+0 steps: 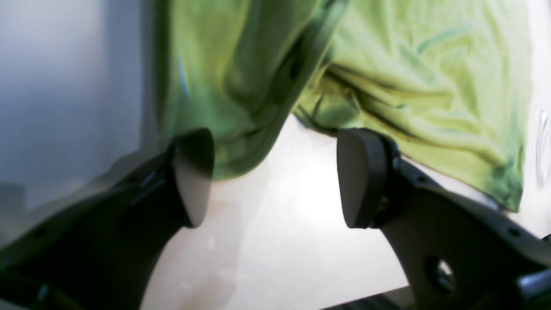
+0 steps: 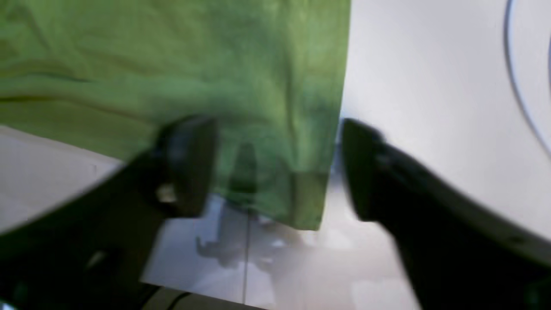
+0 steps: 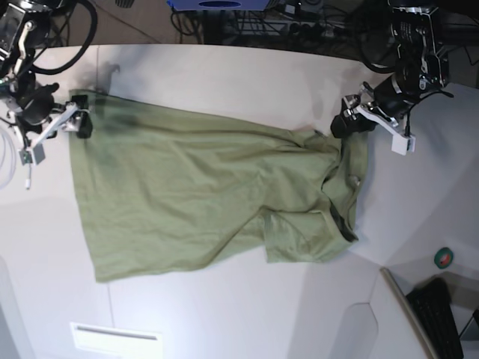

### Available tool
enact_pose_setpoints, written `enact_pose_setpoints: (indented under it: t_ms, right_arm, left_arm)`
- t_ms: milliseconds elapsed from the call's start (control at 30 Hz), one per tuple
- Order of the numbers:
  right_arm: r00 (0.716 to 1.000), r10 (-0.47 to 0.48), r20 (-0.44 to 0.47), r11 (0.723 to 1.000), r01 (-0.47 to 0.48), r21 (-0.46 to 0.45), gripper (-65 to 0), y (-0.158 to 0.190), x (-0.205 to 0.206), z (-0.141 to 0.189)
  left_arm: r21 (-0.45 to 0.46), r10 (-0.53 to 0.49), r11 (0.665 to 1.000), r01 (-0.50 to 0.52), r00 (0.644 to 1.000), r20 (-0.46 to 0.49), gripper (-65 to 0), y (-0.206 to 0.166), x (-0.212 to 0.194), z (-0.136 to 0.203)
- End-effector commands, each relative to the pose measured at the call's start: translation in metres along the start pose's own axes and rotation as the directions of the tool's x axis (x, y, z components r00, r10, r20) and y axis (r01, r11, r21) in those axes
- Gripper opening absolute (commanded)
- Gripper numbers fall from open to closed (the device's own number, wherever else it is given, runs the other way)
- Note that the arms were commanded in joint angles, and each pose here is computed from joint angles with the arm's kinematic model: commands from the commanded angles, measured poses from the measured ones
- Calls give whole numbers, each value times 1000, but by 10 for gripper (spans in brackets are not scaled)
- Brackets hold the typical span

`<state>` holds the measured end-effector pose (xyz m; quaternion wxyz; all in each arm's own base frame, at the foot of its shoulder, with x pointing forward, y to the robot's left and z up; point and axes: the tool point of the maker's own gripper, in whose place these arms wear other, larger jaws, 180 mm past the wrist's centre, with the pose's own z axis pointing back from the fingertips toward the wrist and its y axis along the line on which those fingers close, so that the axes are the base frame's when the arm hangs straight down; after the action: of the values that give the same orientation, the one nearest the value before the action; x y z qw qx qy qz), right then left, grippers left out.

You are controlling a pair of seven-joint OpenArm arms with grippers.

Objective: Layout the t-shirt on the table in an organized manner, then fold the t-shirt properly
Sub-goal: 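Pull the shirt corner away from the right gripper to spread it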

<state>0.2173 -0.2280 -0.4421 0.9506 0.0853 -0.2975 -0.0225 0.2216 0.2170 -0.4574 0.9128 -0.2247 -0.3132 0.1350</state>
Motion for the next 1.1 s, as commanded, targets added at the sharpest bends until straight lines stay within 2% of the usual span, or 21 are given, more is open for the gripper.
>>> enact_pose_setpoints:
  t_ms: [0, 167, 367, 533, 633, 767, 867, 1067]
  right_arm:
    - [999, 16, 46, 1000, -16, -8, -138, -4, 15, 5]
    - [999, 12, 46, 1000, -12, -13, -149, -6, 14, 6]
    - [999, 2, 40, 1000, -1, -7, -149, -3, 8, 6]
    - [987, -134, 85, 990, 138, -42, -149, -14, 3, 9]
    - [980, -192, 51, 981, 194, -31, -149, -18, -10, -3]
    - [969, -244, -31, 970, 243, -13, -149, -20, -36, -19]
    - [964, -262, -47, 965, 262, -6, -149, -19, -41, -24]
    - [963, -260, -70, 966, 260, -10, -149, -19, -50, -23]
  left_arm:
    - [-11, -8, 1000, 9, 998, 60, -224, -1, 15, 3]
    - [6, 6, 1000, -6, 992, 129, -225, 6, 17, 9]
    - [36, 35, 999, -40, 991, 127, -227, 23, 13, 10]
    - [109, 113, 985, -137, 974, 198, -227, 61, 24, 27]
    - [123, 120, 982, -144, 977, 178, -224, 70, 21, 26]
    - [74, 81, 993, -91, 989, 125, -222, 47, 16, 8]
    - [42, 71, 996, -76, 992, 104, -222, 33, 14, -3]
    - [41, 94, 994, -97, 993, 77, -222, 34, 6, -12]
